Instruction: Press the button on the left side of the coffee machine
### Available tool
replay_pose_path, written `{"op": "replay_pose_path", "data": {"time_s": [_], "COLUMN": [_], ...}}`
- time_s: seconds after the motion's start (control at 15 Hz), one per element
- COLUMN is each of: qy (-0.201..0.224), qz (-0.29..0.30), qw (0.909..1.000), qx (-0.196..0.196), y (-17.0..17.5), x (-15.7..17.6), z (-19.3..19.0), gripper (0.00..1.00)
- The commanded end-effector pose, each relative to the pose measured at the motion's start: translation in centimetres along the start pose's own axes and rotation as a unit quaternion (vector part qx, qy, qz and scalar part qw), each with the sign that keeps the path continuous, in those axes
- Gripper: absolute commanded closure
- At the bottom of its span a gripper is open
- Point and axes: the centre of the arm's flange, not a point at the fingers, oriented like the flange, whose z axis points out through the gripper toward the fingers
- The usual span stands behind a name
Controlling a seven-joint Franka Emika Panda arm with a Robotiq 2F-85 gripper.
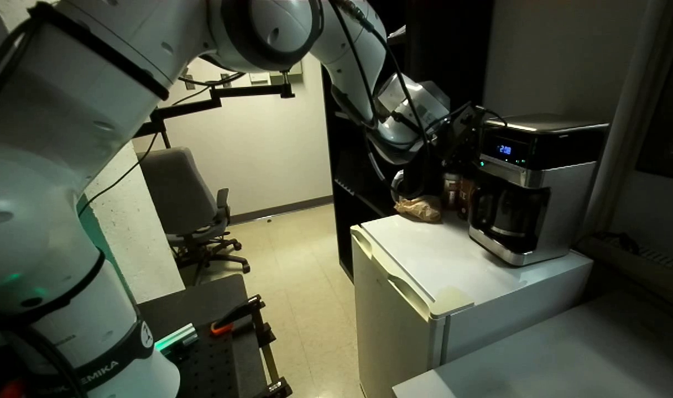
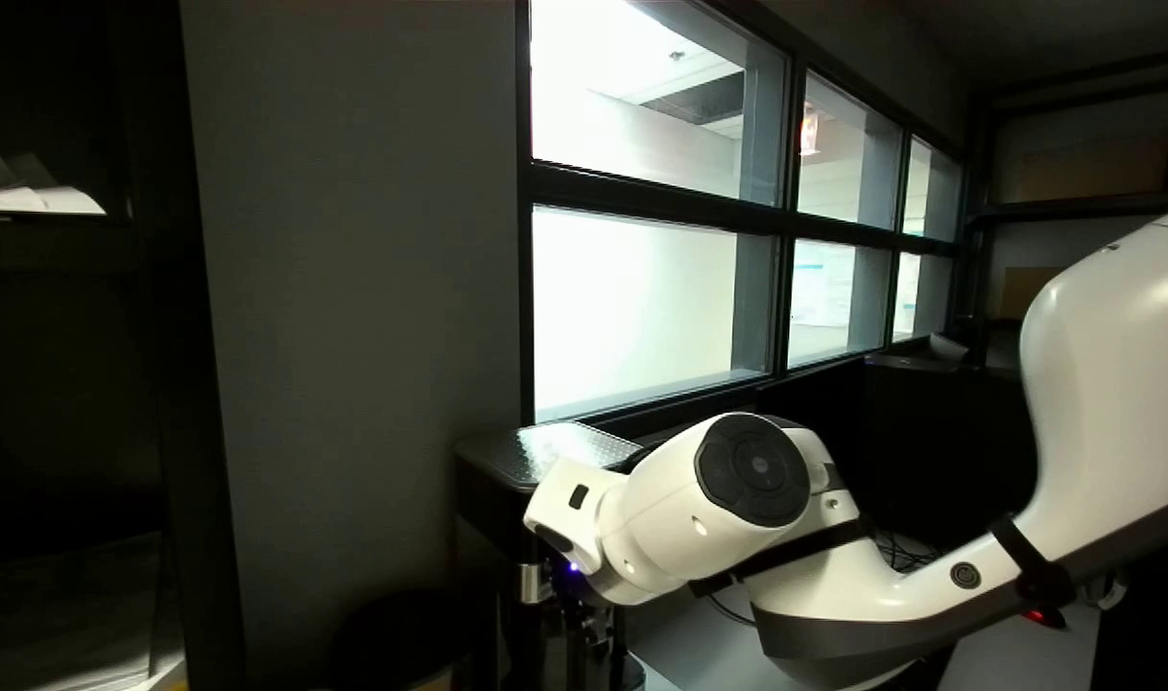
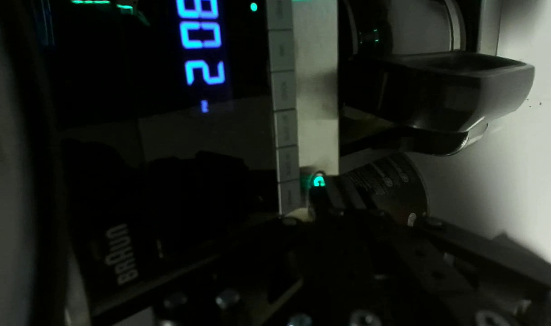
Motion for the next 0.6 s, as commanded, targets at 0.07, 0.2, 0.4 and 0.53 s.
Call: {"op": "replay_pose_path", "data": {"time_s": [0.07,0.2,0.4,0.53], "qy": [0.007,0.006,0.008,0.006], "qz": [-0.006,-0.009,-0.01,-0.013], "qw": [0.9996,0.9997,0.9999,0.9999], "qx": [-0.025,-0.02,-0.008,-0.002], "y": [0.9,0.7,0.1,-0.4], "x": [-0.1,-0.2,-0.5,-0.9], "z": [0.1,-0.1,-1.0,-1.8], "gripper": [1.0,1.0,1.0,1.0]}}
